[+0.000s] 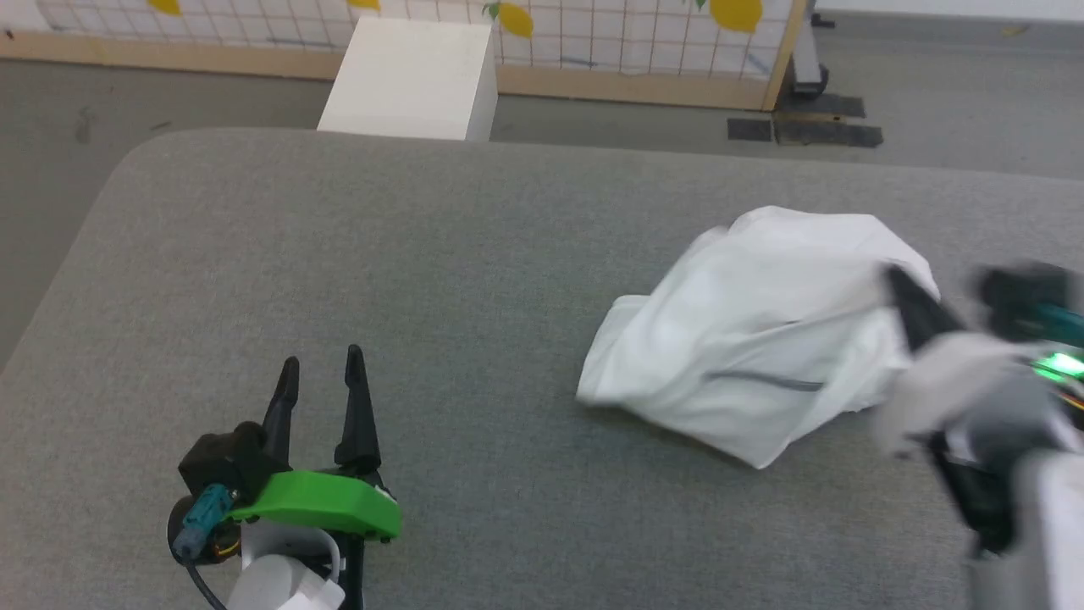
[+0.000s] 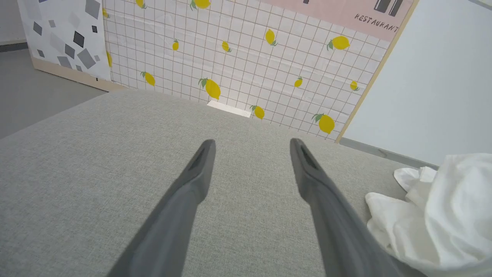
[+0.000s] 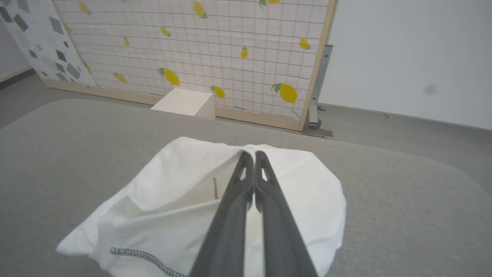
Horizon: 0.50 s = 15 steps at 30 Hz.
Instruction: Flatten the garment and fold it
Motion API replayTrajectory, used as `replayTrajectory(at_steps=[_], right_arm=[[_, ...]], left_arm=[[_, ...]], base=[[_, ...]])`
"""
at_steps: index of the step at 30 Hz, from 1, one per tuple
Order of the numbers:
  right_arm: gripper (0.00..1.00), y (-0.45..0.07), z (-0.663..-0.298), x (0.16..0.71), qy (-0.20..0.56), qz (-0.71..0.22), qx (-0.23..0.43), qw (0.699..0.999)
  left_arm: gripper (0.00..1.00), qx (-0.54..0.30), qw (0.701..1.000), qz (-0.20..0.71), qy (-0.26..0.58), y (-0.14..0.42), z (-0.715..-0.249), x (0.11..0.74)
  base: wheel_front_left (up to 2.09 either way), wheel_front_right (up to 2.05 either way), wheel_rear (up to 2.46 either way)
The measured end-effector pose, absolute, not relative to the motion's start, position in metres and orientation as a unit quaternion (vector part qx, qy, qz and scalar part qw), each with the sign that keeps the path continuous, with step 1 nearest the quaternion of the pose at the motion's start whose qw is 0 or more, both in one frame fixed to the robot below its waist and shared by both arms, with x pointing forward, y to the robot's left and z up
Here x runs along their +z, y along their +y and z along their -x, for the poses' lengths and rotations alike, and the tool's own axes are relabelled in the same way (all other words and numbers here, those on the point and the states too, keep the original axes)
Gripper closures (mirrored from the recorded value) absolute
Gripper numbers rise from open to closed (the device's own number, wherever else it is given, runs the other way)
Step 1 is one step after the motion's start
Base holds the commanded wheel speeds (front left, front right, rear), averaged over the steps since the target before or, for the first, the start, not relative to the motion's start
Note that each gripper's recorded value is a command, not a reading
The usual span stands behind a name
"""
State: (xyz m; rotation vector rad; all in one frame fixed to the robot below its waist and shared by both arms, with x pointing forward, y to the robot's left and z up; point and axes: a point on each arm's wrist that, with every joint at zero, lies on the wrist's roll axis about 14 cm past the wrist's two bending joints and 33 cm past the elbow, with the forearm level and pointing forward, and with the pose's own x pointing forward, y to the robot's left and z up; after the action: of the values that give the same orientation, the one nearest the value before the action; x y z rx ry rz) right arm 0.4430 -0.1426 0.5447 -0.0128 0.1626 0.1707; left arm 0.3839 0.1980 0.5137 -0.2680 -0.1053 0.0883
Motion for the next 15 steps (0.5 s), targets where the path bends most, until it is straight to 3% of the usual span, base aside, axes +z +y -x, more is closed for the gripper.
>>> replayTrajectory(at_steps=[6,12,14,15], right_arm=[[1.00,-0.272,-0.384,0.483,0.173,-0.054,-0.100,0.978],[1.00,-0.315,-0.311,0.405,0.310,-0.093,-0.178,0.929],[0.67,-0.318,-0.304,0.400,0.314,-0.097,-0.185,0.926],[0.00,-0.320,-0.304,0.403,0.299,-0.098,-0.189,0.930]], left_arm=[[0.00,0.019,0.989,0.135,-0.052,0.183,-0.384,0.515],[0.00,-0.001,0.990,0.136,-0.044,0.170,-0.386,0.512],[0.00,-0.008,0.990,0.136,-0.042,0.166,-0.387,0.511],[0.00,-0.012,0.990,0.136,-0.041,0.163,-0.387,0.510]], base=[[0.00,0.00,0.00],[0.00,0.00,0.00],[0.00,0.00,0.00],[0.00,0.00,0.00]])
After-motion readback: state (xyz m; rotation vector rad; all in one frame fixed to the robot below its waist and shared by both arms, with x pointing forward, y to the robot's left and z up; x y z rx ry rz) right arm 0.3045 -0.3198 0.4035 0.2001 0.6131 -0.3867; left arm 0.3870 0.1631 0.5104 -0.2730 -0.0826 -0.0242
